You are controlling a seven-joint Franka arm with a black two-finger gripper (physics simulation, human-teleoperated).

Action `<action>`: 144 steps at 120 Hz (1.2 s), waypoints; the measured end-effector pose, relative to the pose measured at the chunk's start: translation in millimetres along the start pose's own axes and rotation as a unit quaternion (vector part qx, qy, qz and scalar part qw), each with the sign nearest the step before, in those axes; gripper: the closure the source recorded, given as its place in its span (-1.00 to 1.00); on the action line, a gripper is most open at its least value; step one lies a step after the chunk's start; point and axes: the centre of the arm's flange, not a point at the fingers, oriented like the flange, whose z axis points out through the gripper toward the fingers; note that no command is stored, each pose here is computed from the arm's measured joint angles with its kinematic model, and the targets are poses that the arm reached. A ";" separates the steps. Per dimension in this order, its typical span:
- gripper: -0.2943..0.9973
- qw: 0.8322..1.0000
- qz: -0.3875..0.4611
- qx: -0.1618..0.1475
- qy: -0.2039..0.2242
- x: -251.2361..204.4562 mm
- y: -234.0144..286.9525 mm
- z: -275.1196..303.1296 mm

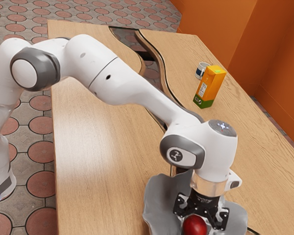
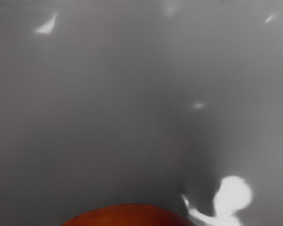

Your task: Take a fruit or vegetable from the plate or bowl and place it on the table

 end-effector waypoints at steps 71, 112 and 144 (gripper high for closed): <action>0.09 0.993 0.075 -0.087 -0.023 -153.2 -3.1 -116.8; -0.16 0.988 0.113 -0.085 -0.056 -234.2 19.1 -65.2; -0.48 0.990 0.013 -0.137 0.026 -146.4 -1.1 -197.7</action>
